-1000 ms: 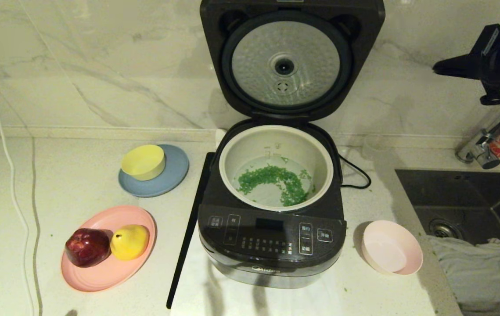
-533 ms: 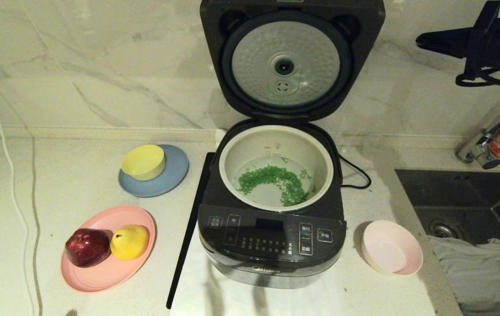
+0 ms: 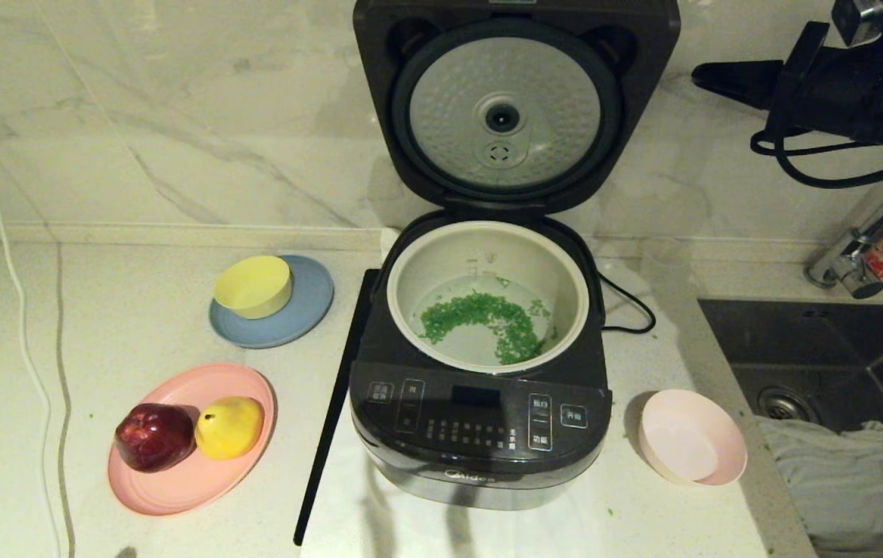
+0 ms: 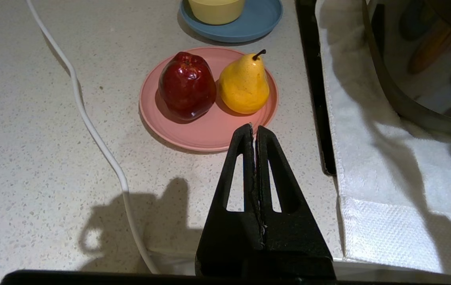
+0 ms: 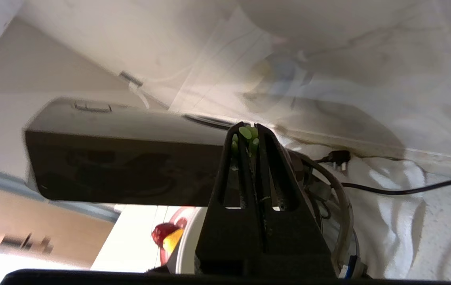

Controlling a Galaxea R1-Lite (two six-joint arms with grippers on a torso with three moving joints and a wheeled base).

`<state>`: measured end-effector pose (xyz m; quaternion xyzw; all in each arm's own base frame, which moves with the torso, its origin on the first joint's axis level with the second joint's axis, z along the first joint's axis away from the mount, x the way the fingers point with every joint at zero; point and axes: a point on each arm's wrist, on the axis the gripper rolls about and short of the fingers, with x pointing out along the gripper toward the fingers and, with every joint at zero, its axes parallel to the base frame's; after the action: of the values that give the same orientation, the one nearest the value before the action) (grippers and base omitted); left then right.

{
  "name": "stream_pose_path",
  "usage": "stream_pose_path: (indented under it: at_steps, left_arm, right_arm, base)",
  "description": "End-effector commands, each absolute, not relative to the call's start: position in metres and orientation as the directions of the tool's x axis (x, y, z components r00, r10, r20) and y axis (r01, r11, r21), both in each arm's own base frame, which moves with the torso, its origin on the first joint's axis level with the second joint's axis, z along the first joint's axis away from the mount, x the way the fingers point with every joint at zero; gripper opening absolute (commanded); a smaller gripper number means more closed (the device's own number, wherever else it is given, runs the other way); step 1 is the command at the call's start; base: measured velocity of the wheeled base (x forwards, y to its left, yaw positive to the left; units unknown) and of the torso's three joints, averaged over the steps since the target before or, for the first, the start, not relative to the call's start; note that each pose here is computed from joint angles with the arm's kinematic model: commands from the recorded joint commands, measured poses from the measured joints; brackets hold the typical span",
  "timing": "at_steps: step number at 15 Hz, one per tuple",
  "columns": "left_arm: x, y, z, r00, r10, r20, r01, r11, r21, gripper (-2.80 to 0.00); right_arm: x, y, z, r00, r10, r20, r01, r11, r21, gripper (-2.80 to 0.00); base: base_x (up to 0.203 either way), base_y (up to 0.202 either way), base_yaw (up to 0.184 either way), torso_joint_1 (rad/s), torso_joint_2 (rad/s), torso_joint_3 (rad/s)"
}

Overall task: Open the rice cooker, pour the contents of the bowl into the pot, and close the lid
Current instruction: Close the rice cooker

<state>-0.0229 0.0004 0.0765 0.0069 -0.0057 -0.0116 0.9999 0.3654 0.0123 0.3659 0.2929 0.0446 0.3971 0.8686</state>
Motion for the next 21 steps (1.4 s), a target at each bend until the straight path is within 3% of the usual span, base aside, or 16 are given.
stream_pose_path:
  at_steps: [1,8,21]
  left_arm:
    - [-0.022,0.0,0.074,1.0,-0.023,0.005,0.023,1.0,0.014,-2.8]
    - [-0.022,0.0,0.074,1.0,-0.023,0.005,0.023,1.0,0.014,-2.8]
    - [-0.022,0.0,0.074,1.0,-0.023,0.005,0.023,1.0,0.014,-2.8]
  right_arm:
    - [0.377,0.02,0.357,0.654,0.74,0.156,-0.683,0.489,0.543,-2.8]
    - [0.386,0.049,0.356,0.583,0.784,0.211,-0.761,0.437,0.48,-2.8]
    - [0.42,0.055,0.339,0.576,0.786,0.222,-0.772,0.434,0.465,-2.8]
  base:
    - [0.0,0.0,0.0,0.0,0.0,0.0]
    - [0.0,0.0,0.0,0.0,0.0,0.0]
    - [0.0,0.0,0.0,0.0,0.0,0.0]
